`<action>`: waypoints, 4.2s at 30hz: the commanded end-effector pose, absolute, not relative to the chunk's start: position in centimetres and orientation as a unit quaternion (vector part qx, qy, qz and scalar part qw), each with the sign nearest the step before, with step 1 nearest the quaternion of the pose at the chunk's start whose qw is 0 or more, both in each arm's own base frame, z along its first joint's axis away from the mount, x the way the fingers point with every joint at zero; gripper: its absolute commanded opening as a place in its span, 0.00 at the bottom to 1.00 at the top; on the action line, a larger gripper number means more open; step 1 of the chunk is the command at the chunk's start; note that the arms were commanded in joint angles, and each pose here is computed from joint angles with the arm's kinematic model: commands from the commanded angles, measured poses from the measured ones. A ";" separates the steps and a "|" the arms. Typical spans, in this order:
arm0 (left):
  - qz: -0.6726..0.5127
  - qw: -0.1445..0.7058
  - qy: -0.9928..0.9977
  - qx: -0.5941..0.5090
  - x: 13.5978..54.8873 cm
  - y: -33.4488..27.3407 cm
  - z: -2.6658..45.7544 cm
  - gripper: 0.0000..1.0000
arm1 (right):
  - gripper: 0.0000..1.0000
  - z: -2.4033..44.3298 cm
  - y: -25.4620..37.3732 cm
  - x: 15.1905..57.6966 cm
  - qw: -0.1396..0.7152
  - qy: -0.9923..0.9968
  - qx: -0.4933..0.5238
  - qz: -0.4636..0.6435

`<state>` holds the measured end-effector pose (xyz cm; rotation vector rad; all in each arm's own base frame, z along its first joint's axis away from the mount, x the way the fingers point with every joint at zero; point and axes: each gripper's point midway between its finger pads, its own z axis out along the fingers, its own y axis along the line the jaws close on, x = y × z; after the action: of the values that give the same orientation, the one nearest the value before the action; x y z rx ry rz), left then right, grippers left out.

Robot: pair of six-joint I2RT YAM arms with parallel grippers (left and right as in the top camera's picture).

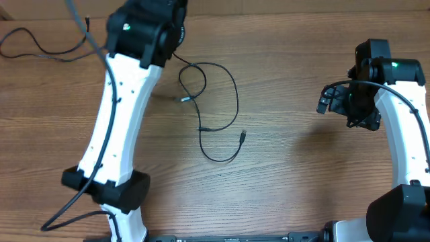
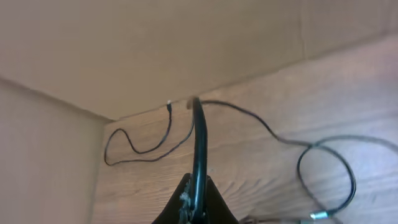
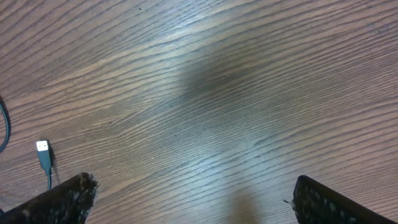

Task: Untangle cables

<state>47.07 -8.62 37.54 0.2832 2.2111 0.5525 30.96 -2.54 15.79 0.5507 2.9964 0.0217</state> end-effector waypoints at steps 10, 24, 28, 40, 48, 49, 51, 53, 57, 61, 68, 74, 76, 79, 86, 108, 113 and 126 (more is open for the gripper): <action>0.215 0.519 0.826 -0.054 46.6 -4.8 44.4 0.05 | 1.00 15.7 -2.8 30.9 0.047 0.982 0.182 0.002; -0.232 0.679 0.680 0.153 38.4 -17.7 59.8 0.05 | 1.00 15.7 -2.8 30.9 0.047 0.982 0.182 0.002; -0.253 0.629 0.723 0.133 39.5 -18.4 56.6 0.05 | 1.00 15.7 -2.8 30.9 0.047 0.982 0.182 0.002; -0.368 0.541 0.728 0.205 43.6 -25.3 51.0 0.04 | 1.00 15.7 -2.8 30.9 0.047 0.982 0.182 0.002; -0.355 0.601 0.702 0.143 43.3 -20.5 55.8 0.04 | 1.00 15.7 -2.8 30.9 0.047 0.982 0.182 0.002; -0.329 0.614 0.711 0.098 43.8 -17.7 56.2 0.04 | 1.00 15.7 -2.8 30.9 0.047 0.982 0.182 0.002; -0.285 0.634 0.717 0.047 43.9 -13.2 56.8 0.04 | 1.00 15.7 -2.8 30.9 0.047 0.982 0.182 0.002; -0.267 0.642 0.719 -0.001 43.5 -9.3 57.4 0.04 | 1.00 15.7 -2.8 30.9 0.047 0.982 0.182 0.002; -0.282 0.639 0.713 -0.066 42.4 -3.9 58.2 0.04 | 1.00 15.7 -2.8 30.9 0.047 0.982 0.182 0.002; -0.292 0.617 0.721 -0.121 42.3 -0.8 57.1 0.04 | 1.00 15.7 -2.8 30.9 0.047 0.982 0.182 0.002; -0.223 0.563 0.744 -0.282 42.2 4.2 52.2 0.04 | 1.00 15.7 -2.8 30.9 0.047 0.982 0.182 0.002; -0.234 0.532 0.751 -0.314 42.6 4.4 50.4 0.05 | 1.00 15.7 -2.8 30.9 0.047 0.982 0.182 0.002; -0.217 0.520 0.756 -0.333 43.0 5.7 49.1 0.05 | 1.00 15.7 -2.8 30.9 0.047 0.982 0.182 0.002; -0.167 0.501 0.757 -0.384 43.1 9.8 46.6 0.04 | 1.00 15.7 -2.8 30.9 0.047 0.982 0.182 0.002; -0.114 0.467 0.748 -0.457 43.0 17.4 42.6 0.04 | 1.00 15.7 -2.8 30.9 0.047 0.982 0.182 0.002; 0.040 0.287 0.803 -0.520 44.9 36.3 18.5 0.04 | 1.00 15.7 -2.8 30.9 0.047 0.982 0.182 0.002; 0.006 0.190 0.833 -0.520 44.2 35.0 10.6 0.29 | 1.00 15.7 -2.8 30.9 0.047 0.982 0.182 0.002; -0.061 0.112 0.852 -0.507 42.5 31.3 8.6 0.33 | 1.00 15.7 -2.8 30.9 0.047 0.982 0.182 0.002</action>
<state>42.15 31.50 7.52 -1.5381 2.5072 -0.1155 30.96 -2.54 15.79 0.5501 2.9965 0.0217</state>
